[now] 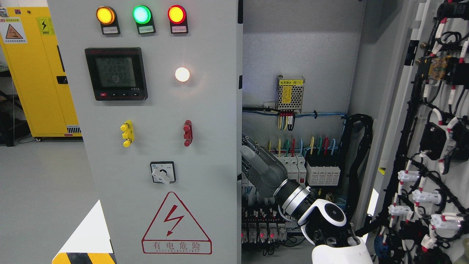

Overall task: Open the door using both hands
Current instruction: 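Swing the indicator-light door open with the right hand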

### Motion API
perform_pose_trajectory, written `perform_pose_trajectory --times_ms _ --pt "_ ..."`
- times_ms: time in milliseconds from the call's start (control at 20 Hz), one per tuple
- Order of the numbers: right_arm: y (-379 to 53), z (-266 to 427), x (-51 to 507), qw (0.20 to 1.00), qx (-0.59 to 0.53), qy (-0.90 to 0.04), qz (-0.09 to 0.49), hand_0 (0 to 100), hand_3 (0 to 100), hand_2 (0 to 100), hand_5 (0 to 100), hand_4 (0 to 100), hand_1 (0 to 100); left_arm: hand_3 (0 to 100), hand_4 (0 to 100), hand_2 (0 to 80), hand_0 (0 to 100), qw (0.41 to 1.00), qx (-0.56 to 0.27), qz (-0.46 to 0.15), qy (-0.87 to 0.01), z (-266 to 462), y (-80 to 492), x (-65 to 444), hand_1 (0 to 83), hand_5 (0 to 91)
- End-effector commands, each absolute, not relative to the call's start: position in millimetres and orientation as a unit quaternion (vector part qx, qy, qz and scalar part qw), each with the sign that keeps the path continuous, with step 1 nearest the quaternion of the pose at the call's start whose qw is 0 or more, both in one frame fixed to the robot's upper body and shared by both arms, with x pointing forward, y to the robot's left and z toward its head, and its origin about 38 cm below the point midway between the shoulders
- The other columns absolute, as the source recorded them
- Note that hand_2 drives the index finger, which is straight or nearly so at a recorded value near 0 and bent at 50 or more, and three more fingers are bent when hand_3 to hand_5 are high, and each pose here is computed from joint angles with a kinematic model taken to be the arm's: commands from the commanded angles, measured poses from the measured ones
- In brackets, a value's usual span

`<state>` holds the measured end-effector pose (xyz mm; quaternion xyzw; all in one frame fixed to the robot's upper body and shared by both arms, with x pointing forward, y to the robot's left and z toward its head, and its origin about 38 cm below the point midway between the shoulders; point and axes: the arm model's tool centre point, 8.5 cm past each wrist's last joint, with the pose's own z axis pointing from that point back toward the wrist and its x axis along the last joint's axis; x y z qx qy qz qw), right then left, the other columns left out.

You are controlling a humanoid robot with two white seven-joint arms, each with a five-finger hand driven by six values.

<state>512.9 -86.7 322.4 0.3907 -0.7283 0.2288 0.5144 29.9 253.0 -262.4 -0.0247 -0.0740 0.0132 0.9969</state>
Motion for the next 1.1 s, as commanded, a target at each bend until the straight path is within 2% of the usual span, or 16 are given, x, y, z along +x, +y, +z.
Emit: perform_pose_trajectory --times_ms 0,651,1051 --pt "-88 323 513 0.513 0.393 -0.729 0.225 0 0 4 0 0 50 0 0 0.0 12 0.995 -0.032 0.013 -0.090 -262 244 48 55.6 0.0" --pt "-69 303 477 0.493 0.413 -0.718 0.267 0 0 4 0 0 50 0 0 0.0 12 0.995 -0.033 0.012 -0.092 -262 244 48 55.6 0.0" --pt "-21 272 437 0.493 0.436 -0.672 0.339 0 0 4 0 0 50 0 0 0.0 12 0.994 -0.033 0.013 -0.101 -261 244 57 55.6 0.0"
